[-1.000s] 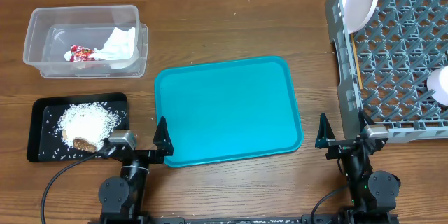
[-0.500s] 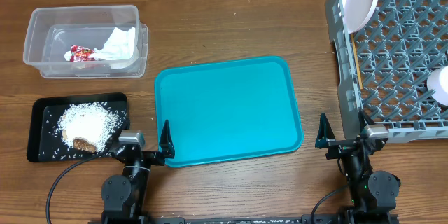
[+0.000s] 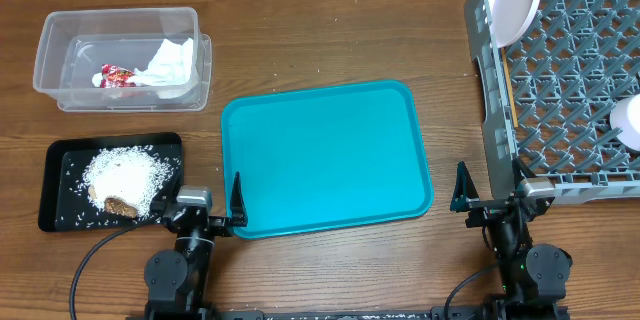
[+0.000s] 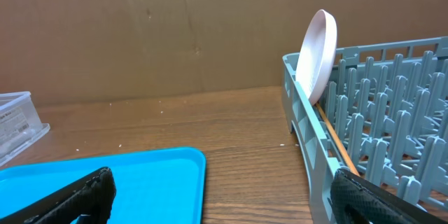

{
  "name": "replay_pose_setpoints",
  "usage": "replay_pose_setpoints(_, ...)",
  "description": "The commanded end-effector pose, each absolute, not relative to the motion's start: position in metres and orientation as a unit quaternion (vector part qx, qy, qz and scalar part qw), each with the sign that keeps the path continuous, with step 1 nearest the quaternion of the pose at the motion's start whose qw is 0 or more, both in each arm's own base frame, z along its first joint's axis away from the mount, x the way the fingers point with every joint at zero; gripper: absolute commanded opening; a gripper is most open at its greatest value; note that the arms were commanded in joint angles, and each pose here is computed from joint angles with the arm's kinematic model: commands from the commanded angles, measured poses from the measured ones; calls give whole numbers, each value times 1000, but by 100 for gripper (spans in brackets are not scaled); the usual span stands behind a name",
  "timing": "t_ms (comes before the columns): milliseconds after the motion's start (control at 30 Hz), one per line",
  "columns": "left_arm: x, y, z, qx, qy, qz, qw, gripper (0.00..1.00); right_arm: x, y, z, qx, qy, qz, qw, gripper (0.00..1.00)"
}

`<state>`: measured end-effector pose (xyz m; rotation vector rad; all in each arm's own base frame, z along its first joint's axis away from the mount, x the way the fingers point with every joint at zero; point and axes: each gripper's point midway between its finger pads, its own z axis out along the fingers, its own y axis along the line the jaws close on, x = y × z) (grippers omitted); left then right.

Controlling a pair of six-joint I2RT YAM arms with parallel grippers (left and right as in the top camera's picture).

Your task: Sort waste into correct bins and load items into the dishwasher

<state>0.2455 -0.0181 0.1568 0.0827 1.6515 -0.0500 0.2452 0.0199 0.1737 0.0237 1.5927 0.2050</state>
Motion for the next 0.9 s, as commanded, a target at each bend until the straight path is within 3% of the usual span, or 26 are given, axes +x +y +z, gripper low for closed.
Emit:
replay_pose_setpoints(0,246,-14,156,59,731,12,679,100,246,17,171,14,713,86,696,100)
replay_pose_setpoints(867,246,3,156,5,734,10,679,100,246,17,171,14,713,86,696,100)
